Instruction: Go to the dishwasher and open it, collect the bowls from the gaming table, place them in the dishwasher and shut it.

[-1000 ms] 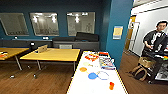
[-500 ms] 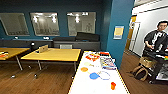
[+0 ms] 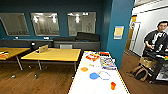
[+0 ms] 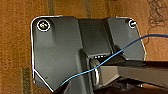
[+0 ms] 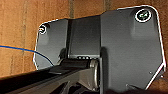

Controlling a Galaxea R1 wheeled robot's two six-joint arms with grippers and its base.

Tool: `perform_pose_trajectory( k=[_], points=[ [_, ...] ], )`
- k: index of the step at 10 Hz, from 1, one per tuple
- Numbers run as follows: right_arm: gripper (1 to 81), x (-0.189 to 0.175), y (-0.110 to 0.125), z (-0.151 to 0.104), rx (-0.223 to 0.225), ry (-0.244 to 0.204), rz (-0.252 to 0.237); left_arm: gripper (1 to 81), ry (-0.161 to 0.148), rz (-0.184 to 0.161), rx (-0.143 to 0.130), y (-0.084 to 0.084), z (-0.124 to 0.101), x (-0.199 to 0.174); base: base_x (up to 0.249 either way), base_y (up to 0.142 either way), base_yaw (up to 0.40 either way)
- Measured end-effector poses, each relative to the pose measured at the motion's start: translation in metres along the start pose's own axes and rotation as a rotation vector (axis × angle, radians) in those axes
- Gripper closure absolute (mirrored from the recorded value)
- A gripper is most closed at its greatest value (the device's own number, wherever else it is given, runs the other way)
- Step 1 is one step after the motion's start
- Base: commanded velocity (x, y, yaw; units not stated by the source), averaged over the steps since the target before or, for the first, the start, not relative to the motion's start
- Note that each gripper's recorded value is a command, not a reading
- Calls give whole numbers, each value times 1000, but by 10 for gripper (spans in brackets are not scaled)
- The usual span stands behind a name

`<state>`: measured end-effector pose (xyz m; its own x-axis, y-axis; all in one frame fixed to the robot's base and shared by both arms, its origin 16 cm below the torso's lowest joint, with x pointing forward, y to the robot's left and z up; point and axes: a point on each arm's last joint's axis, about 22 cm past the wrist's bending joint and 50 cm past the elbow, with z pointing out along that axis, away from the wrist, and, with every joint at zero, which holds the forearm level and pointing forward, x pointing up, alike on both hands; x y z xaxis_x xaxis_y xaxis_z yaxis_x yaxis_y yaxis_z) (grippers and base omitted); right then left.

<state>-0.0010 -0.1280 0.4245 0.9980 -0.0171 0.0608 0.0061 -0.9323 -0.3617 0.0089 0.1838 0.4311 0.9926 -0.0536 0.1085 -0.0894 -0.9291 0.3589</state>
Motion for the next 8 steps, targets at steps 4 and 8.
perform_pose_trajectory(
  k=[4,8],
  points=[
    [10,0,-1,0,1,-1,1,10,0,0,0,0,0,0,16,0,0],
    [10,5,-2,1,2,4,-1,10,1,2,1,-1,0,4,86,0,0]
  ],
)
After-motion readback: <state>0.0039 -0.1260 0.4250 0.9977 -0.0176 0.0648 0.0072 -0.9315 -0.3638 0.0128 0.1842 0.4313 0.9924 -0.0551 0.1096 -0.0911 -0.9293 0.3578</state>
